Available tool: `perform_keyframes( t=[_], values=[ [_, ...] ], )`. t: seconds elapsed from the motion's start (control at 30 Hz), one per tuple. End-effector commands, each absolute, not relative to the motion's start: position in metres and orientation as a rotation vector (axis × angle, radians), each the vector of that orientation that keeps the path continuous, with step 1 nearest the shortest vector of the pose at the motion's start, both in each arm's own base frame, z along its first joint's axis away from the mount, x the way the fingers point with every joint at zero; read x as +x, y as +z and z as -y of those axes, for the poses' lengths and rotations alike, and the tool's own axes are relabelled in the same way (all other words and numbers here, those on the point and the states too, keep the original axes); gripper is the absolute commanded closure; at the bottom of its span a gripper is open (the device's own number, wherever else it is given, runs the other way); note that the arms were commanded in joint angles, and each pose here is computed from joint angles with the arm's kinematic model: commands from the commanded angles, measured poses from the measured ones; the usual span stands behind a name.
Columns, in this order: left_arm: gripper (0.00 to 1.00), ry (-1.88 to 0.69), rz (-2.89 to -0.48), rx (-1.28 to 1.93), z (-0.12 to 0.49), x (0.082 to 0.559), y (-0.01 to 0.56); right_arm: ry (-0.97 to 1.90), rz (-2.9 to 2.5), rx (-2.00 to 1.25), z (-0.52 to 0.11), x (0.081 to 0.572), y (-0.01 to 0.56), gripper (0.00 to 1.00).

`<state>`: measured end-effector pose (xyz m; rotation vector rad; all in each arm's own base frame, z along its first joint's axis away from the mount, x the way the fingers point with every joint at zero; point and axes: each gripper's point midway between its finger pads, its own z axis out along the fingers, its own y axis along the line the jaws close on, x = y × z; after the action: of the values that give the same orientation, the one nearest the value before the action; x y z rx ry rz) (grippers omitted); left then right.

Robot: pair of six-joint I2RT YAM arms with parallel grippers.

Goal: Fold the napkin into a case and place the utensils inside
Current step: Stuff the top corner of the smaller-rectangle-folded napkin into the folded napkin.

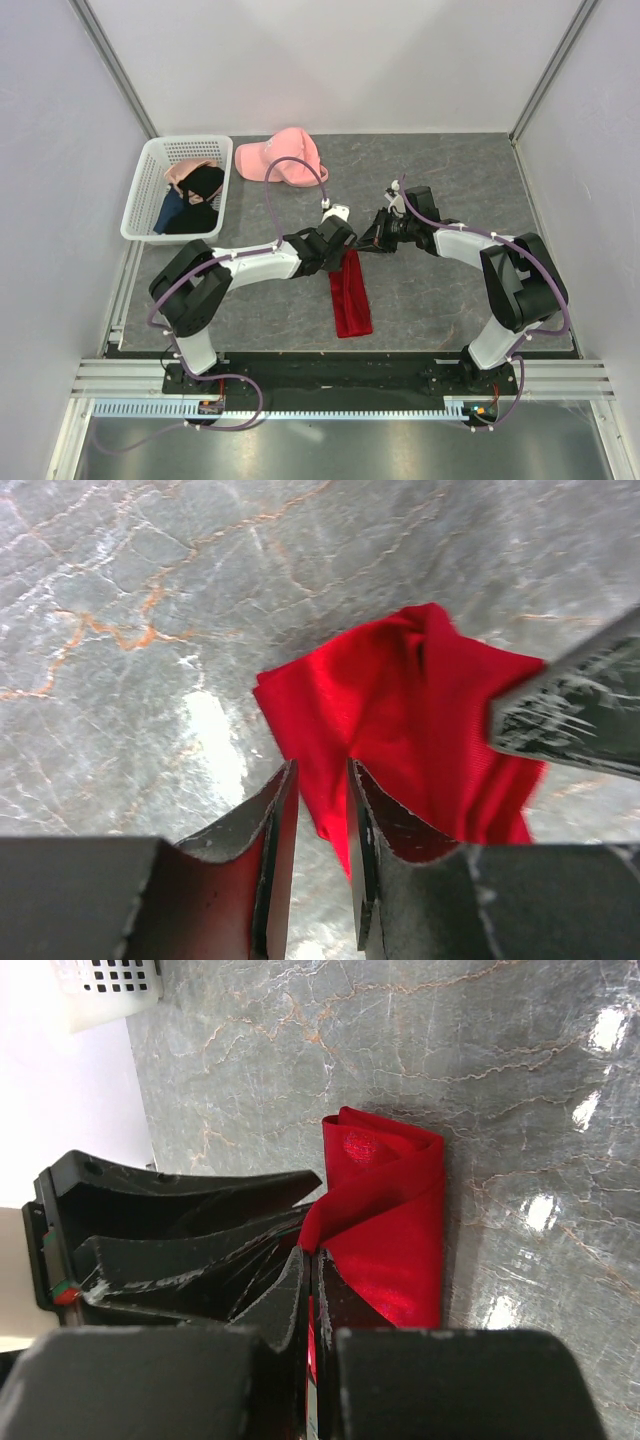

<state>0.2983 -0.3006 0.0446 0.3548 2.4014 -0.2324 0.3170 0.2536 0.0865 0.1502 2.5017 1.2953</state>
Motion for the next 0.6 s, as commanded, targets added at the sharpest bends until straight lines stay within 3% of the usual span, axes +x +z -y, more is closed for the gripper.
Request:
perform_keyframes(
  t=[0.0,0.57],
  values=[
    [0.66,-0.218,-2.293,0.377,0.312,0.322,0.065,1.32,-2.476,0.118,-0.257,0.318,0.089,1.0],
    [0.71,-0.219,-2.319,0.389,0.319,0.324,0.049,1.322,-2.483,0.124,-0.259,0.317,0.087,1.0]
  ],
)
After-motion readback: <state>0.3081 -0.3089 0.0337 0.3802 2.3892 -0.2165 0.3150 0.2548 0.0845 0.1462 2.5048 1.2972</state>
